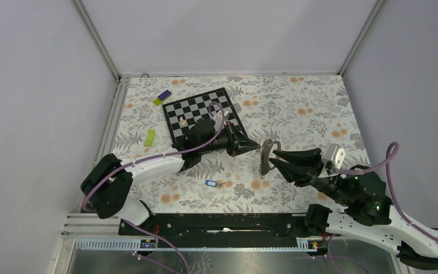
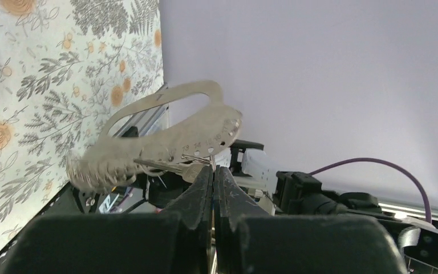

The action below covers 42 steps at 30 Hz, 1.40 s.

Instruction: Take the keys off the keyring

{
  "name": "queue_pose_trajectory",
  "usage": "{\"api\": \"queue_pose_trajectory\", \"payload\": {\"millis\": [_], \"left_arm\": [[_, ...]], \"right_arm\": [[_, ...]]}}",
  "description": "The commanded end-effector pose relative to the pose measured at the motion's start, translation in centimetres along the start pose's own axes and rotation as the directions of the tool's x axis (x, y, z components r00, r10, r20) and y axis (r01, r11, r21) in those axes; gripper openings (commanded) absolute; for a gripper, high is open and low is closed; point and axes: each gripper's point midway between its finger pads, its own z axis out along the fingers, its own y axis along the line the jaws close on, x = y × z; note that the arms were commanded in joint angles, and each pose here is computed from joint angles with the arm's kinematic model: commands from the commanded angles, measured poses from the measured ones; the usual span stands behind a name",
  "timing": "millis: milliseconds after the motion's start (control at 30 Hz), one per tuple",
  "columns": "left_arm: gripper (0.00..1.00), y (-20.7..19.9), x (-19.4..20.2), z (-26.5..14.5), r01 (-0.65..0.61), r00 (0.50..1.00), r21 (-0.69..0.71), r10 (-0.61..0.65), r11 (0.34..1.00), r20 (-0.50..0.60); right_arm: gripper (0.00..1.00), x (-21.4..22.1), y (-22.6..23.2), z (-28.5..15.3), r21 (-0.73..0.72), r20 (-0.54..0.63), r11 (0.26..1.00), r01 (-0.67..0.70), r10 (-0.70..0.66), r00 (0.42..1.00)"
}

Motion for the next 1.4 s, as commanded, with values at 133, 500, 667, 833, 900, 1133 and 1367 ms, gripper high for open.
{"api": "queue_pose_trajectory", "payload": {"millis": [133,500,667,833,900,1133,1367], "left_arm": [[0.00,-6.3,-3.0,-1.4,0.038,0.987,0.172,-0.064,0.984,0.148],[0.00,-10.7,-3.0,-4.2,0.017,0.985,0.416,-0.087,0.909,0.150],[0.00,-13.4,-2.2,-5.8,-0.081,0.989,0.579,-0.008,0.811,0.150],[0.00,-15.7,-1.5,-7.8,-0.163,0.983,0.717,0.048,0.678,0.178],[0.00,-16.6,-1.4,-8.8,-0.200,0.976,0.755,0.060,0.624,0.209],[0.00,-18.8,-1.6,-11.3,-0.416,0.897,0.732,0.108,0.539,0.430],[0.00,-21.9,-0.5,-14.3,-0.597,0.781,0.683,0.111,0.422,0.614]], "right_arm": [[0.31,3.5,-3.7,-0.2,0.221,-0.130,0.975,0.020,0.010,0.992],[0.31,5.0,-4.3,0.9,0.258,-0.183,0.964,0.058,-0.010,0.983],[0.32,3.5,-3.5,0.9,0.191,-0.126,0.977,0.090,-0.066,0.990],[0.32,1.4,-3.2,0.5,0.160,-0.061,0.982,0.102,-0.093,0.994],[0.33,0.1,-2.9,0.4,0.147,-0.011,0.984,0.098,-0.098,0.995],[0.33,-2.0,-2.8,0.5,0.135,0.047,0.983,0.126,-0.134,0.990],[0.33,-3.9,-2.3,1.6,0.094,0.060,0.979,0.183,-0.189,0.980]]}}
